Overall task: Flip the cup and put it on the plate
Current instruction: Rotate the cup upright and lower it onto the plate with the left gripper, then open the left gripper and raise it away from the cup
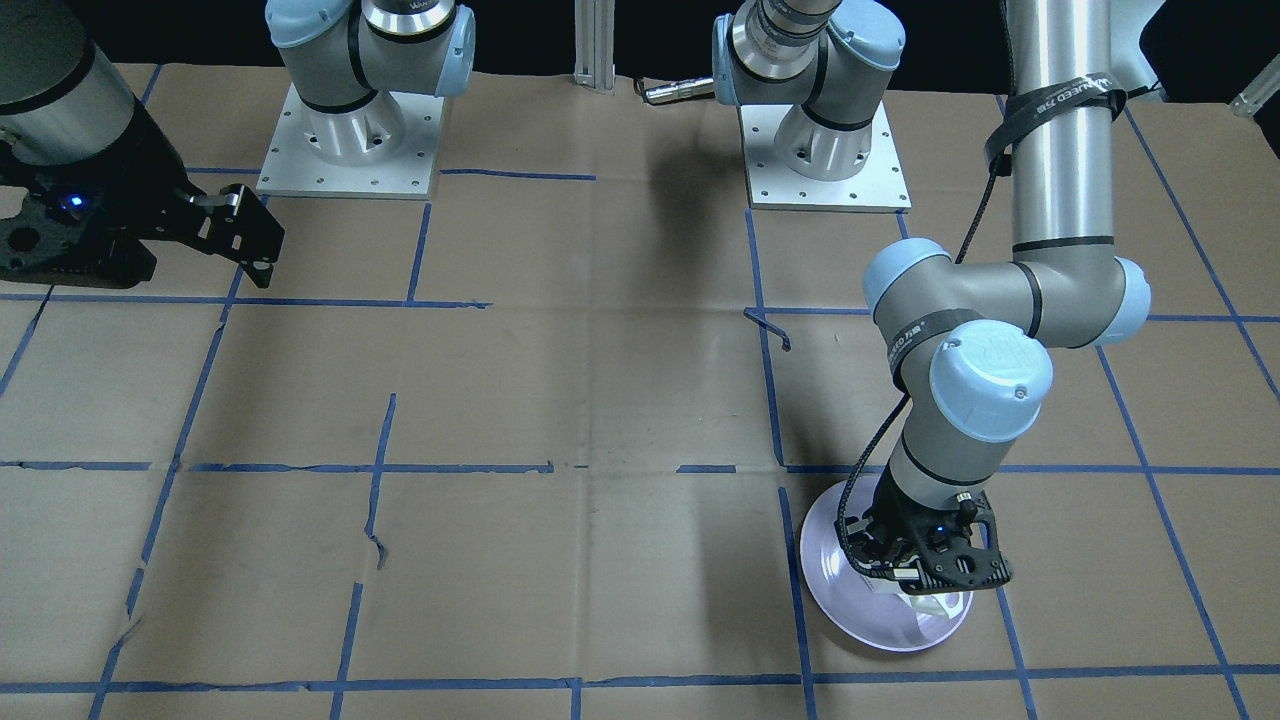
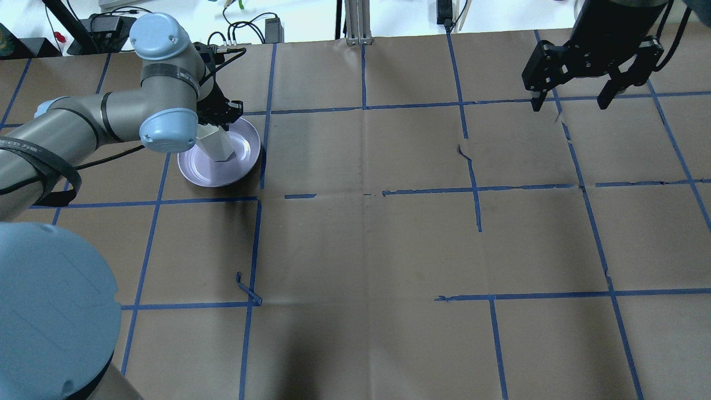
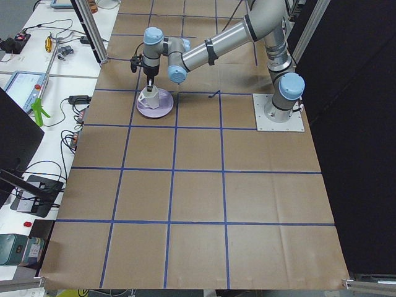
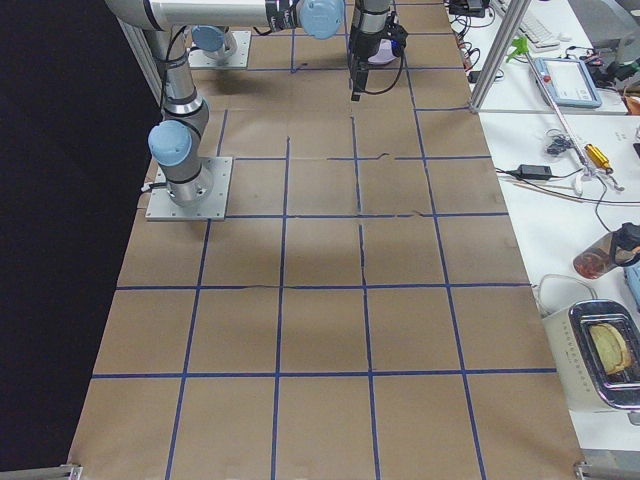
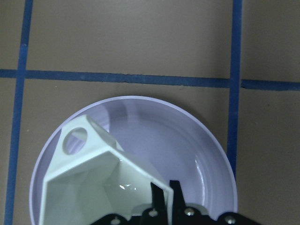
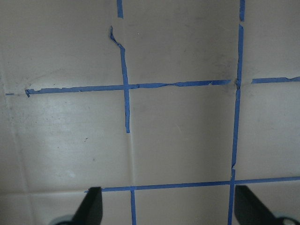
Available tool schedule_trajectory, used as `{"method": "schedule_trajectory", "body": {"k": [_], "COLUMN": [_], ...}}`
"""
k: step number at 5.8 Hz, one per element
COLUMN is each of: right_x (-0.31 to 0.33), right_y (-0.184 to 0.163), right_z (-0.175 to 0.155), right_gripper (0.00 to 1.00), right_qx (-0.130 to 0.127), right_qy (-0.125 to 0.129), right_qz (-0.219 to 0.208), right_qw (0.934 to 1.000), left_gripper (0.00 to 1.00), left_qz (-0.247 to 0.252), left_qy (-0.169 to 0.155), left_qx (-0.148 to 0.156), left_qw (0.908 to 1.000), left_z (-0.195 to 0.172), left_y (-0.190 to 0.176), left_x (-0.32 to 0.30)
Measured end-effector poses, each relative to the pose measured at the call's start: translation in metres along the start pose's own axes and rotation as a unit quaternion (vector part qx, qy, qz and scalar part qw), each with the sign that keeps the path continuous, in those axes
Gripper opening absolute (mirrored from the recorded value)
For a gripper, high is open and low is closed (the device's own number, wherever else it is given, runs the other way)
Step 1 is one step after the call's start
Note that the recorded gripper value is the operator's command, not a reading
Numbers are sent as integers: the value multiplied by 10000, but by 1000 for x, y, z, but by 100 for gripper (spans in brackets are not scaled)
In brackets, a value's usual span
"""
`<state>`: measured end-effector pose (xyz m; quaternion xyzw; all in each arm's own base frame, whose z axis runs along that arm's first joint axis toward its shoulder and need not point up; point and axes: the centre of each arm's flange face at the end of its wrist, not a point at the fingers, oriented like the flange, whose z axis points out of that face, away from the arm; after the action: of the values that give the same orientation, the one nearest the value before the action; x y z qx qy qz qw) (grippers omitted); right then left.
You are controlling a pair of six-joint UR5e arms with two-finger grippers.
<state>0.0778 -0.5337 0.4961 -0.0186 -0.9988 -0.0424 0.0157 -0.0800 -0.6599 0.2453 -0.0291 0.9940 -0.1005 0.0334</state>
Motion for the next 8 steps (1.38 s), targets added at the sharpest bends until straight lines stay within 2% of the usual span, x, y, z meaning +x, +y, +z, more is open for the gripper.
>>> {"method": "schedule_trajectory", "body": {"k": [1, 2, 4, 5, 7, 8], "right_x": [0, 0, 0, 0, 0, 0], "right_y": [0, 0, 0, 0, 0, 0], "right_z": [0, 0, 0, 0, 0, 0], "right_gripper": [100, 100, 100, 100, 100, 100], "right_qx": [0, 0, 0, -1, -1, -1], "right_qy": [0, 0, 0, 0, 0, 0], "right_qz": [0, 0, 0, 0, 0, 0], "right_qw": [10000, 10000, 10000, 10000, 10000, 10000], "left_gripper": [66, 98, 99, 99, 100, 100], "left_qz": [21, 30, 22, 27, 17, -48], "left_qy": [-8, -49, -122, -125, -71, 156], "left_qx": [-4, -7, -89, -181, -530, -813], "left_qw": [10000, 10000, 9999, 9998, 9986, 9966], "left_z": [-2, -5, -11, -28, -107, -151], "left_y": [1, 2, 3, 5, 25, 44], "left_x": [2, 2, 1, 0, -3, 1]}}
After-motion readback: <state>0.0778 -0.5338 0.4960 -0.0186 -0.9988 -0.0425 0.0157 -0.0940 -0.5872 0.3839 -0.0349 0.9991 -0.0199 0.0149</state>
